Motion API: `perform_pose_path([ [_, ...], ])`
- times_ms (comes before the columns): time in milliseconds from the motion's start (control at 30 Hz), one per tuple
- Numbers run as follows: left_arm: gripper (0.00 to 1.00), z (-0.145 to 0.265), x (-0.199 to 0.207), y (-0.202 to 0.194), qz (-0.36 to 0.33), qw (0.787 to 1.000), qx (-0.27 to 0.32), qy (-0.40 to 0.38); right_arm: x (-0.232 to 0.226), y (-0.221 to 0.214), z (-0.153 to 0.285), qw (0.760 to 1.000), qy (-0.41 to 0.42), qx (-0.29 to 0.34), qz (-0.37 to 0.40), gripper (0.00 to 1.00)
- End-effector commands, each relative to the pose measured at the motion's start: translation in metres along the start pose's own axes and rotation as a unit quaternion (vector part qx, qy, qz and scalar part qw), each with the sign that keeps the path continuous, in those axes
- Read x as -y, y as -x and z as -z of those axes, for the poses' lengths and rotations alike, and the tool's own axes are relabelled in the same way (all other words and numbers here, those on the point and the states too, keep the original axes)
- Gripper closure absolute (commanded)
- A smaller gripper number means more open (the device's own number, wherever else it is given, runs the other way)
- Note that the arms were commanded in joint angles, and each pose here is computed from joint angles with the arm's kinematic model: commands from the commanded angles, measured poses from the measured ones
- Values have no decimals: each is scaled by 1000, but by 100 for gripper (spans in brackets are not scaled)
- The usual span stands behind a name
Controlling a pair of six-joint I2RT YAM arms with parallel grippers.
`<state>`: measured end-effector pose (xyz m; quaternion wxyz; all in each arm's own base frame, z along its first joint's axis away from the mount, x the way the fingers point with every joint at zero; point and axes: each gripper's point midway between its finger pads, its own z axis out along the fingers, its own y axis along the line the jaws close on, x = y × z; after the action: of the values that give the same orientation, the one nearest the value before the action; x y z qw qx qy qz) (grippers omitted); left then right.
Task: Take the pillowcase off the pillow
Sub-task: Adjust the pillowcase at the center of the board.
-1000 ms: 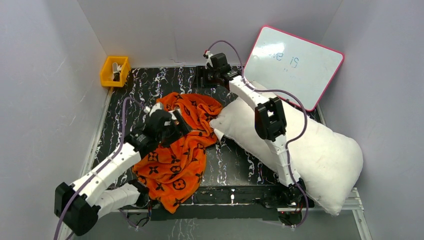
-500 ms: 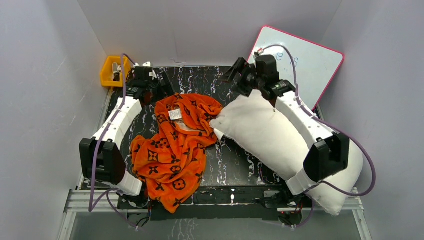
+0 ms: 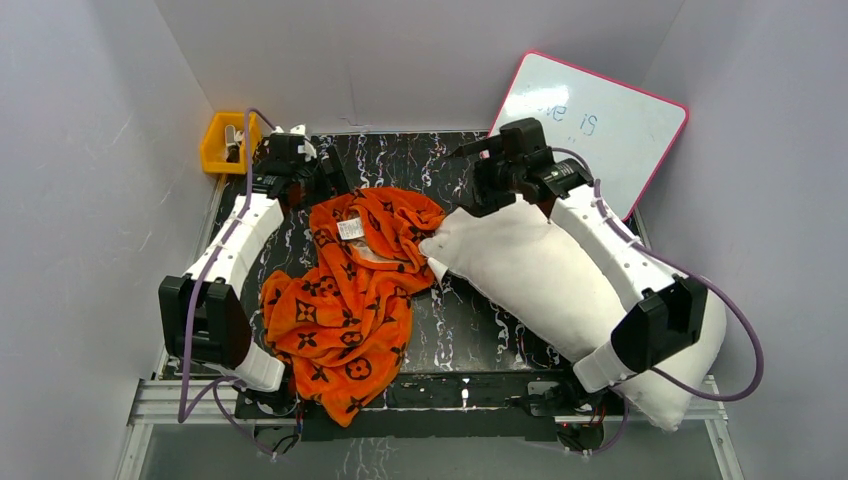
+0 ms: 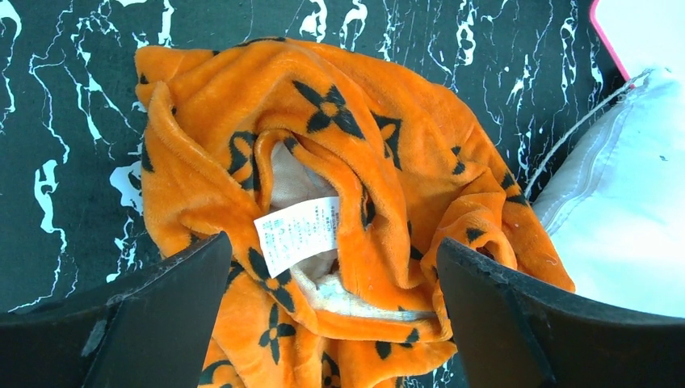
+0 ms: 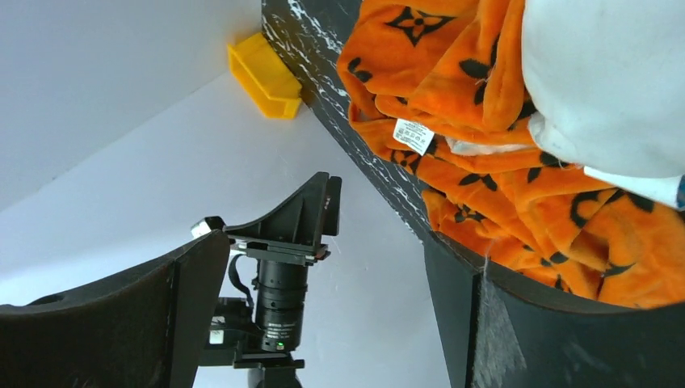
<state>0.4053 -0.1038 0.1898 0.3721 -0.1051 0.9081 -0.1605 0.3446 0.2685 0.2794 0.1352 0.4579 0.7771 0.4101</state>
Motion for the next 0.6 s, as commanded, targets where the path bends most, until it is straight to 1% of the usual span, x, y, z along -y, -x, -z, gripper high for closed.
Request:
perform_pose_path([
  [0, 2, 13, -2, 6, -1, 1000, 12, -11, 27, -9, -18, 993, -94, 5, -74, 4],
  [100, 2, 14, -4, 6, 3, 1000, 10, -14, 41, -17, -32, 988, -139, -1, -75, 9],
  [167, 2, 15, -6, 6, 5, 1000, 10, -17, 50, -22, -42, 984, -155, -13, -82, 12],
  [233, 2, 14, -6, 4, 8, 1000, 7, -23, 55, -23, -53, 984, -156, -15, -90, 14],
  [333, 2, 12, -6, -1, 12, 999, 1, -31, 60, -19, -65, 982, -163, -3, -99, 16],
  [400, 2, 10, -8, -3, 15, 999, -1, -33, 64, -15, -72, 980, -174, 8, -99, 23],
  [500, 2, 11, -13, -4, 15, 999, -1, -33, 76, -12, -82, 974, -201, 19, -99, 26],
  [533, 2, 12, -17, -4, 16, 999, -1, -31, 81, -11, -86, 972, -214, 26, -96, 30],
  [567, 2, 12, -20, -3, 18, 999, 0, -31, 86, -10, -89, 969, -225, 32, -94, 31],
])
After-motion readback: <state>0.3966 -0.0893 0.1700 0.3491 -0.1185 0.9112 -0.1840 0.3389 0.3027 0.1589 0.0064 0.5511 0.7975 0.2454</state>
